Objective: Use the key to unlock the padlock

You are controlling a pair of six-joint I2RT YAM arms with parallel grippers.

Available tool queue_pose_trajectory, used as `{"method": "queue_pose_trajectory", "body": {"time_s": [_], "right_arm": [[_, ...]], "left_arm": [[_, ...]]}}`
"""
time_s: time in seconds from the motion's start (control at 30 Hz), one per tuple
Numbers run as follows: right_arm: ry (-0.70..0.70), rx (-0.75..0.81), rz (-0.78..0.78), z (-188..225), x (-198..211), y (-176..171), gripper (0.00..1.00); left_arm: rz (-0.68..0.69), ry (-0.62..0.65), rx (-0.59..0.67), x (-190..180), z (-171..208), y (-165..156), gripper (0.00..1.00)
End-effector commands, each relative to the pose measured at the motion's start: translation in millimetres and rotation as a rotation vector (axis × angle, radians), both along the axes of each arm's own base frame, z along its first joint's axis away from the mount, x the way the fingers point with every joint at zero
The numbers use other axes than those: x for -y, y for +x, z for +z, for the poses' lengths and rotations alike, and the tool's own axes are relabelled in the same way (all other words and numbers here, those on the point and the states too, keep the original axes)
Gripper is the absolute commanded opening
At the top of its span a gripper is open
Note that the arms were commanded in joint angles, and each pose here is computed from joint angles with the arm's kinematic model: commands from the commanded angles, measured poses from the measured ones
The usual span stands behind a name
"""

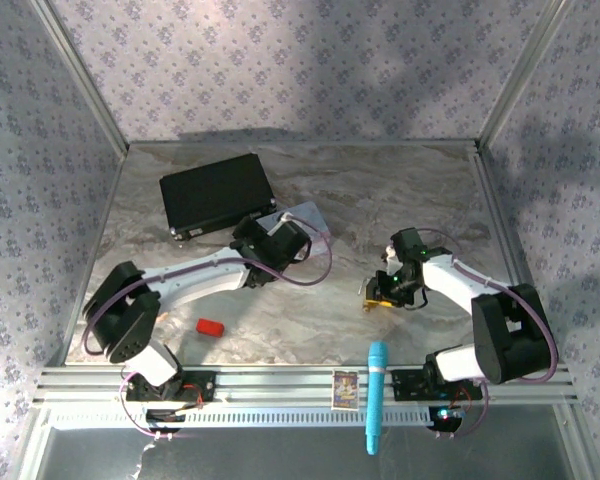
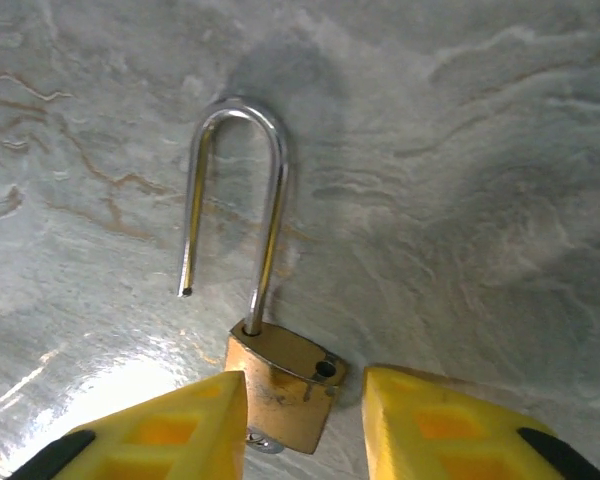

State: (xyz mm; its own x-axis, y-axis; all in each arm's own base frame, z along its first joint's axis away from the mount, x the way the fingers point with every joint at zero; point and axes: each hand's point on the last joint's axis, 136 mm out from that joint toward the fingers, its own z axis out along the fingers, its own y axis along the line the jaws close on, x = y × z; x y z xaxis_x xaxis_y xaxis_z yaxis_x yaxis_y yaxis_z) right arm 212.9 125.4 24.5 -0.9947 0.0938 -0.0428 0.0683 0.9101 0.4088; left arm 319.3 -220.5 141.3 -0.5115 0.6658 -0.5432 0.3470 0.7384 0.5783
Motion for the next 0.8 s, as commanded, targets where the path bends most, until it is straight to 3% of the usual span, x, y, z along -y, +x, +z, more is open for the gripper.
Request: {"method": "queue_pose_trajectory", "body": {"time_s": [0.0, 0.07, 0.13, 0.2, 0.23, 0.27, 0.4, 0.57, 0.7, 0.77], "right_arm": [[-0.051, 0.027, 0.003, 7.6, 6.1, 5.0, 0.38], [-0.058, 0.055, 0.003, 12.8, 6.0, 9.0, 0.4], [-0.071, 0.116, 0.005, 22.7, 5.5, 17.2, 0.49], [-0.117, 0.23, 0.007, 42.2, 7.7, 31.9, 0.64], [-0.149, 0.29, 0.003, 52.2, 10.9, 38.4, 0.85], [-0.182, 0.36, -0.021, 65.5, 16.7, 46.9, 0.97], [-0.315, 0.634, -0.187, 115.1, 53.8, 80.4, 0.99], [-0.531, 0.922, -0.461, 139.7, 120.2, 102.6, 0.99], [-0.571, 1.003, -0.336, 129.7, 138.4, 117.4, 0.99], [-0.648, 0.97, -0.395, 122.2, 163.2, 119.6, 0.99]], "left_arm": [[0.008, -0.093, 0.013, -4.1, 20.0, -4.5, 1.0], [0.017, -0.139, 0.017, -7.3, 26.4, -5.9, 1.0], [0.057, -0.194, 0.035, -16.0, 33.4, -6.0, 1.0], [0.147, -0.28, 0.081, -34.1, 41.9, -4.4, 1.0], [0.189, -0.325, 0.105, -43.6, 45.4, -3.5, 1.0], [0.234, -0.377, 0.132, -55.7, 48.0, -2.8, 1.0], [0.35, -0.516, 0.233, -103.0, 54.9, 3.1, 1.0], [0.51, -0.51, 0.369, -172.4, 58.9, 15.6, 1.0], [0.691, -0.431, 0.483, -232.7, 48.6, 22.2, 1.0], [0.74, -0.413, 0.48, -252.6, 29.3, 28.9, 1.0]]}}
